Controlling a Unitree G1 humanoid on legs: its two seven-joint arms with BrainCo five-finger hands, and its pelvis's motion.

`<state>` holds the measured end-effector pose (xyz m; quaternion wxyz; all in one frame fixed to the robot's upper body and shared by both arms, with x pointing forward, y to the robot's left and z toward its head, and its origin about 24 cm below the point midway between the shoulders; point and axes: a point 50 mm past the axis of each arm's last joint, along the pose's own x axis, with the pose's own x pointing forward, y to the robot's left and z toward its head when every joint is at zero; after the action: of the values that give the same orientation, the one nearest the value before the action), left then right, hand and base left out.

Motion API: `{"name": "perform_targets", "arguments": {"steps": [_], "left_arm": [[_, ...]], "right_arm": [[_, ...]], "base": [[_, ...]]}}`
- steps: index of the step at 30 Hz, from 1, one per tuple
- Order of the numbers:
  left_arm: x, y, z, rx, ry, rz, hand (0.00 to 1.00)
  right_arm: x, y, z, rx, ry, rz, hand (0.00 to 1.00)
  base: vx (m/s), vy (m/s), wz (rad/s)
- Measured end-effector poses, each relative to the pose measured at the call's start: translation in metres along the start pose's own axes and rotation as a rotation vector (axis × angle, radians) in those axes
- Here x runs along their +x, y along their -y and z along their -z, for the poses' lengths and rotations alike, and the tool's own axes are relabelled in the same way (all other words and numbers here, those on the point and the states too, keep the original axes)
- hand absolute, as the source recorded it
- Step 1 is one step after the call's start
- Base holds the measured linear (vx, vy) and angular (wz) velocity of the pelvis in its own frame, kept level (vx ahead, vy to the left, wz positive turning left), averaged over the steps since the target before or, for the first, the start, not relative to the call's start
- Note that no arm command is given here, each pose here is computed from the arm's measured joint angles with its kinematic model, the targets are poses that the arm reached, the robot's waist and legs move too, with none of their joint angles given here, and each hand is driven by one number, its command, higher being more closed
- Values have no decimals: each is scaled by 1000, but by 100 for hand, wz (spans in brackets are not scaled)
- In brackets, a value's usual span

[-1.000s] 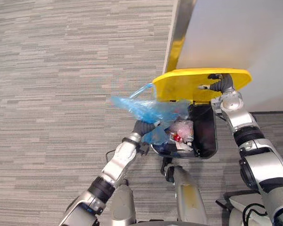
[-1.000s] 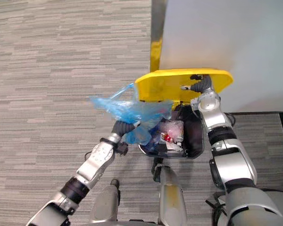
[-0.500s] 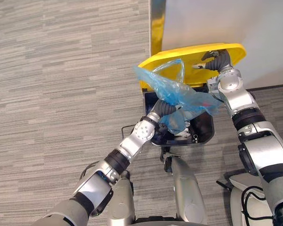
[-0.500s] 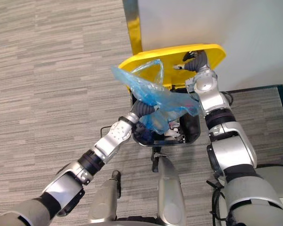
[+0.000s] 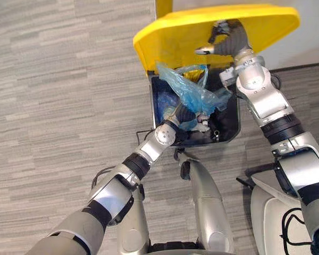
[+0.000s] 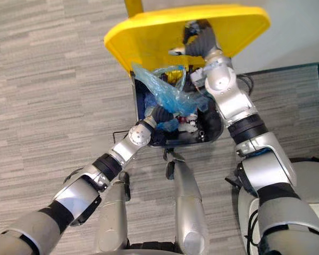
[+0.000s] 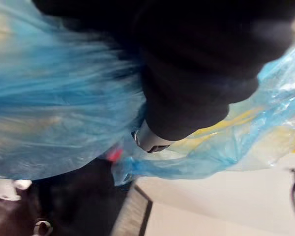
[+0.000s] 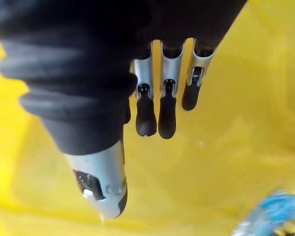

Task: Gather rubbish on tea table into small bin, then transfer packed bag to large trash can.

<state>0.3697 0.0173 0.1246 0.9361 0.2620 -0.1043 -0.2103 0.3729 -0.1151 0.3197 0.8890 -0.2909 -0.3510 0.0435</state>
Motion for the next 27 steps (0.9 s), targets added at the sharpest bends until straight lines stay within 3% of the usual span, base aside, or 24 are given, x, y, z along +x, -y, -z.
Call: {"name": "perform_targets", "arguments": {"steps": [7, 16, 27], "left_arm": [[-5, -12, 29, 44, -138, -69, 0], [-10, 5, 36, 53, -178, -44, 0], [-26, 20, 48, 18, -185, -16, 0]], "right_arm": [[0, -15, -7, -18, 33, -56, 0], [-3, -30, -8, -37, 46, -85, 0], [-54, -48, 47, 37, -135, -94, 0]], "base": [[-6, 30, -1], [-4, 20, 1], [-8, 5, 3]]}}
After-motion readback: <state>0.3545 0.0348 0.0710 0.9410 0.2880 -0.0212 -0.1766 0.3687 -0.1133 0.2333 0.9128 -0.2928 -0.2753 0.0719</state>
